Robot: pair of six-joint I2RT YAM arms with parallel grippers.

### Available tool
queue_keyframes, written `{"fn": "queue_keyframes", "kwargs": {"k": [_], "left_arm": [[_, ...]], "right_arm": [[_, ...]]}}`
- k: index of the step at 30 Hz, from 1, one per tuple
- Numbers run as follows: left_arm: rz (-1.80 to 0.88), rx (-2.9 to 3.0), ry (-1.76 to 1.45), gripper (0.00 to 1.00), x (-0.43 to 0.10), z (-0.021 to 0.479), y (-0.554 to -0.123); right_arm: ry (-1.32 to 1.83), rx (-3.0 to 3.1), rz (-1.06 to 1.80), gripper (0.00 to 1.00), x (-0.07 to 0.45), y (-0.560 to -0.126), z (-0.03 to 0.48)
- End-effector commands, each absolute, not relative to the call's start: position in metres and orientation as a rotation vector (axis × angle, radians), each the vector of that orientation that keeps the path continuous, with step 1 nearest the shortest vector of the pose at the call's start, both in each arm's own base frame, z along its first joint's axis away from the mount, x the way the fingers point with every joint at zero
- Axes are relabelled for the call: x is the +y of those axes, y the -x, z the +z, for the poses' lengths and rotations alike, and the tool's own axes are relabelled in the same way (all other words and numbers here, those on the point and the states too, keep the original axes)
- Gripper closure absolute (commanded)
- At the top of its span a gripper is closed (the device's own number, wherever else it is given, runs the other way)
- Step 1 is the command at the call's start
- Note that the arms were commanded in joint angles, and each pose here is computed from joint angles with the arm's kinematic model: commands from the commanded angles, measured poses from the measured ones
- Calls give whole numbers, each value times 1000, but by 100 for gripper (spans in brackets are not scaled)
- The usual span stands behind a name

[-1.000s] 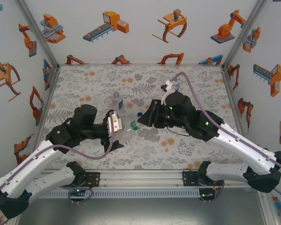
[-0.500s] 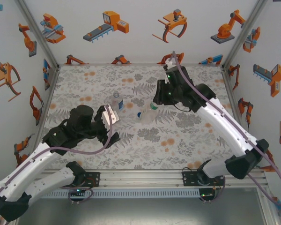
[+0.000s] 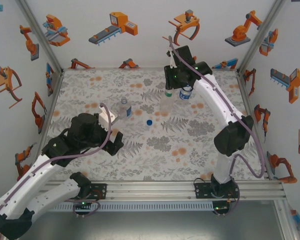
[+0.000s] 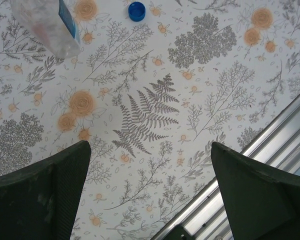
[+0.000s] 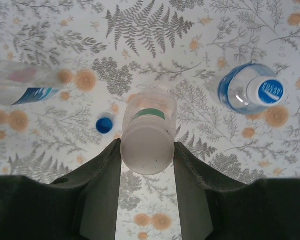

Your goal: Screw on the bottle caps

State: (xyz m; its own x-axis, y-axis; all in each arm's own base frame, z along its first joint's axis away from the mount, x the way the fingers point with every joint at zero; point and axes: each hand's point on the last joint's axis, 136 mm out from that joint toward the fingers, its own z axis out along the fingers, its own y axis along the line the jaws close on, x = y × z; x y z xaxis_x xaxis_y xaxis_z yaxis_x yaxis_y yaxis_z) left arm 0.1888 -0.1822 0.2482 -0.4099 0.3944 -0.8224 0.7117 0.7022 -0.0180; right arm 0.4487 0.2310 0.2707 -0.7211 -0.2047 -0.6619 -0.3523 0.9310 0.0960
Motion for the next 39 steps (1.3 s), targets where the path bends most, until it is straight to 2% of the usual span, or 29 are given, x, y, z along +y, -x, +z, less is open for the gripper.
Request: {"fn": "queue_keyframes", "kwargs": {"k": [1, 8, 15, 16, 19, 22, 27, 34, 39], "left_arm": [[-485, 2073, -766, 3, -175, 246, -186], [-500, 2079, -721, 3, -170, 241, -183], [-492, 2095, -715, 3, -168, 235, -182], [-490, 2096, -714, 3, -168, 235, -183], [-489, 2095, -712, 3, -168, 236, -184], [-490, 2094, -713, 3, -169, 237, -184], [-486, 2092, -706, 3, -168, 239, -184], [-433, 2131, -638, 3, -158, 240, -190], [-407, 2206, -591, 3, -152, 230, -189]], "right_arm": [[463, 2385, 249, 100, 230, -464, 272], [477, 2403, 227, 100, 230, -497, 256], [478, 2426, 238, 100, 231, -503, 245], [479, 2431, 242, 93, 231, -502, 243], [478, 2439, 257, 64, 233, -501, 242], [475, 2429, 259, 52, 233, -501, 247], [466, 2395, 258, 45, 231, -501, 266], [470, 2341, 312, 44, 234, -489, 301], [530, 2313, 393, 44, 255, -468, 310]]}}
